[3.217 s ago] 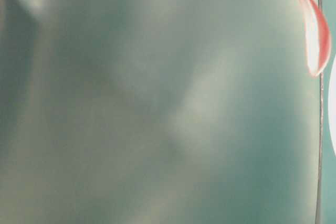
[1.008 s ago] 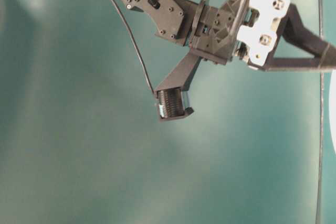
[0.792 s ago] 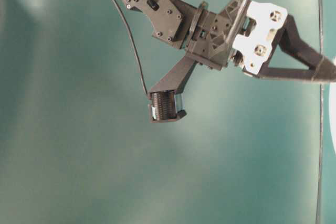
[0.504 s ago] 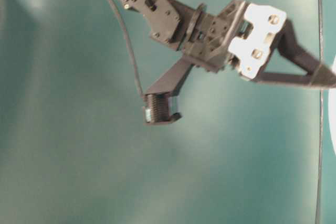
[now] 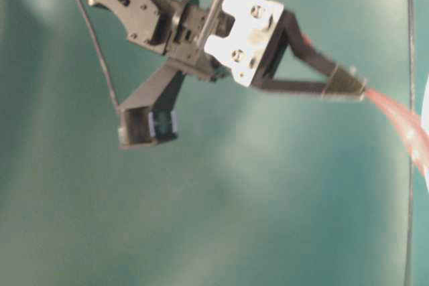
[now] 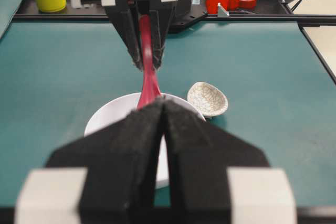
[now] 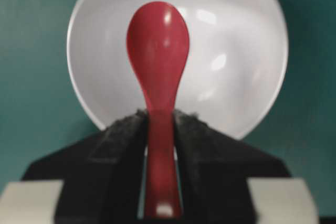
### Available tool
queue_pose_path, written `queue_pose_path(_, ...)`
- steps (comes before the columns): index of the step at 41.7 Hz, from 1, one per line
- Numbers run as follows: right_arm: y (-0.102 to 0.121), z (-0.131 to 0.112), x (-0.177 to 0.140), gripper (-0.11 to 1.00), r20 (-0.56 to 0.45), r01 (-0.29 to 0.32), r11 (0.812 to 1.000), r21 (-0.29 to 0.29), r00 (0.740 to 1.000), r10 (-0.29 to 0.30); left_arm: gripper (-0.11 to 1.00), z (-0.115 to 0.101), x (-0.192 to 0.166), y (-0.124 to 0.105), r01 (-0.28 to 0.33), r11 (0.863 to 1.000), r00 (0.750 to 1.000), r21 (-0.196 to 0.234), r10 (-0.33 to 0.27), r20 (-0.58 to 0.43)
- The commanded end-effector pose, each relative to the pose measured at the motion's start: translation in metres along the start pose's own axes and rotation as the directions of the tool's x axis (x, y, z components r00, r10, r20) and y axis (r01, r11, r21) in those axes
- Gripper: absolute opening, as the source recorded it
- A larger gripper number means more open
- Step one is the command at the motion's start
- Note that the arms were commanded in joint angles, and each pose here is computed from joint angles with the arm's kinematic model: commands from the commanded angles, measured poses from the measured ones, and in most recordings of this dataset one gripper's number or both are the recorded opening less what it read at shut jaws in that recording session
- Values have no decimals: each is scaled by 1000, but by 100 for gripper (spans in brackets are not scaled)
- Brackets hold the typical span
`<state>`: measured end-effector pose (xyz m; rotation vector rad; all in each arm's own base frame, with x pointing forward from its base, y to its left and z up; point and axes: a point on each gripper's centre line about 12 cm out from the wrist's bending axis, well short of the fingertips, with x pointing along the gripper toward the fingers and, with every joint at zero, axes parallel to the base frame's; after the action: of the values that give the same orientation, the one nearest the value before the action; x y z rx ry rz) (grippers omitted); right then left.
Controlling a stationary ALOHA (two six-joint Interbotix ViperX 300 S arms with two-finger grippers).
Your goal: Scoop the yellow hexagonal prism block from the bowl with a spoon using the right arm.
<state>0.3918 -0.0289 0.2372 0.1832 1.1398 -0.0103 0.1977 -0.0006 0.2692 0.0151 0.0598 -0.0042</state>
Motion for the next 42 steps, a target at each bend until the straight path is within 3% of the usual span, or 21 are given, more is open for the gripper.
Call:
queue_pose_path(1, 3, 2, -15, 23, -1, -7, 1000, 21, 1000, 7, 1, 3, 2, 0, 1, 1000, 1000, 5, -1, 11)
queue_pose_path(13, -1, -12, 7, 23, -78, 3, 996, 88, 997, 4, 1, 3, 2, 0, 0, 1000, 1000, 3, 0, 11)
queue_pose_path(31, -4, -16, 33, 23, -126, 12, 995, 96, 992, 0, 1, 4, 2, 0, 0, 1000, 1000, -2, 0, 12)
queue_pose_path(42, -6, -12, 43, 23, -91, 14, 995, 99, 996, -5, 1, 4, 2, 0, 2, 1000, 1000, -5, -2, 12)
